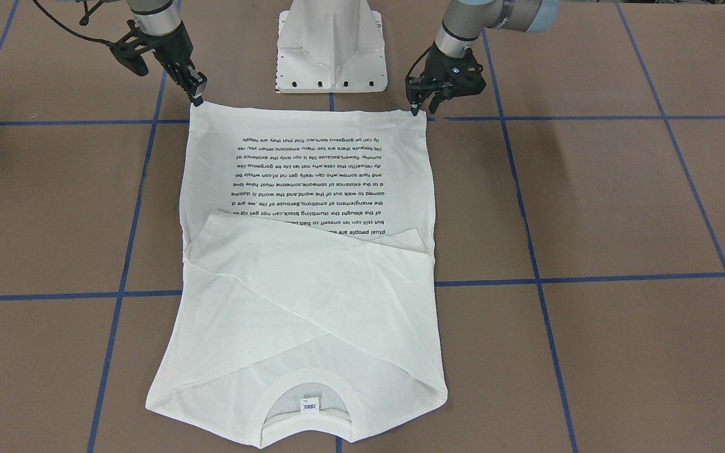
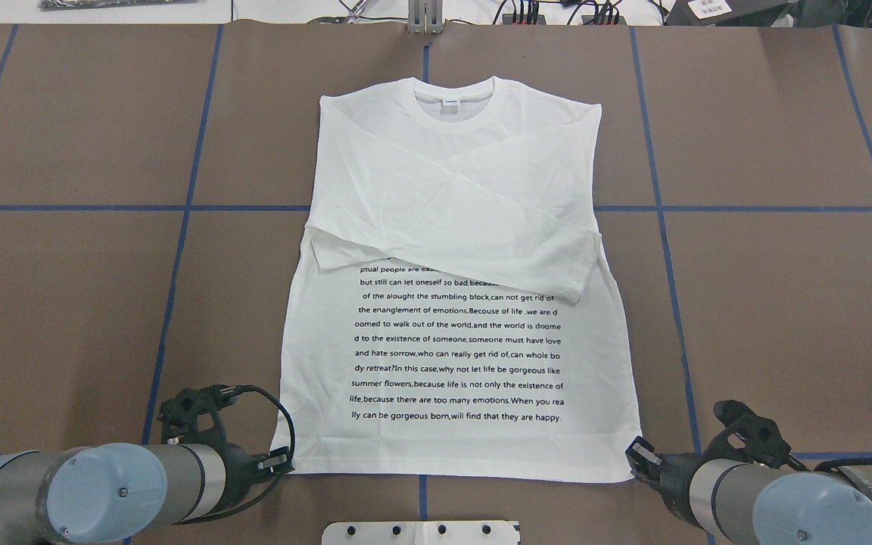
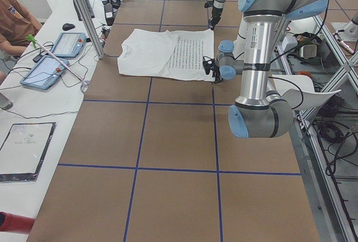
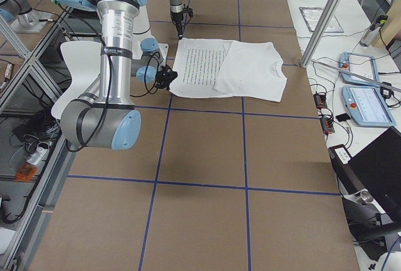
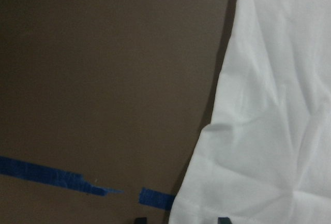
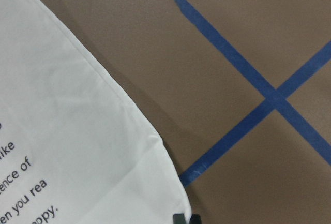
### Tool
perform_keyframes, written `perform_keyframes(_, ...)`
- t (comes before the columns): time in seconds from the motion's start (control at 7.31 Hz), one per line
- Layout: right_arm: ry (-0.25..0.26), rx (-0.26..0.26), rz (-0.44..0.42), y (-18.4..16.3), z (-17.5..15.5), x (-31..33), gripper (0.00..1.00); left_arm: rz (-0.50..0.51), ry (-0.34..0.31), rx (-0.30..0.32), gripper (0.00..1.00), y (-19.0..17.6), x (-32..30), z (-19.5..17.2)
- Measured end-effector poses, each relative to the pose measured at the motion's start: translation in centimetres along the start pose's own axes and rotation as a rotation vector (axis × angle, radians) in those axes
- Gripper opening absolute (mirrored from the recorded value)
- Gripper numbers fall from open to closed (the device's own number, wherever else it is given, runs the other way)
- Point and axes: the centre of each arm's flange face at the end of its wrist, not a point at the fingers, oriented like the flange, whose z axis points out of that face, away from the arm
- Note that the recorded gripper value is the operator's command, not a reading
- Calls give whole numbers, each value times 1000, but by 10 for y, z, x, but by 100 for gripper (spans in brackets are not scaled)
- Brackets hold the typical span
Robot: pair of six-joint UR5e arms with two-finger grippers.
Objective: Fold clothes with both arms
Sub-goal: 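Grasp the hem corners with both grippers, then lift the hem with both grippers and fold it toward the collar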
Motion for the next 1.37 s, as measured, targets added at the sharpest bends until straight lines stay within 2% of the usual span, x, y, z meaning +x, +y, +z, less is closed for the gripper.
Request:
perform_keyframes(0.27,-1,0,0,0,0,0,0,-3,0,0,1,0,0,0)
perform_keyframes(0.68,0,-2,0,0,-1,0,0,-5,4,0,0,0,2,-1)
perform_keyframes(0.96,-4,-4,1,0,-3,-1,0,-8,34,-2,0,0,11,-14)
perform_keyframes(1.37,-16,-14,4,-6,-28,2,0,-46,141,-17,0,-2,25,-81)
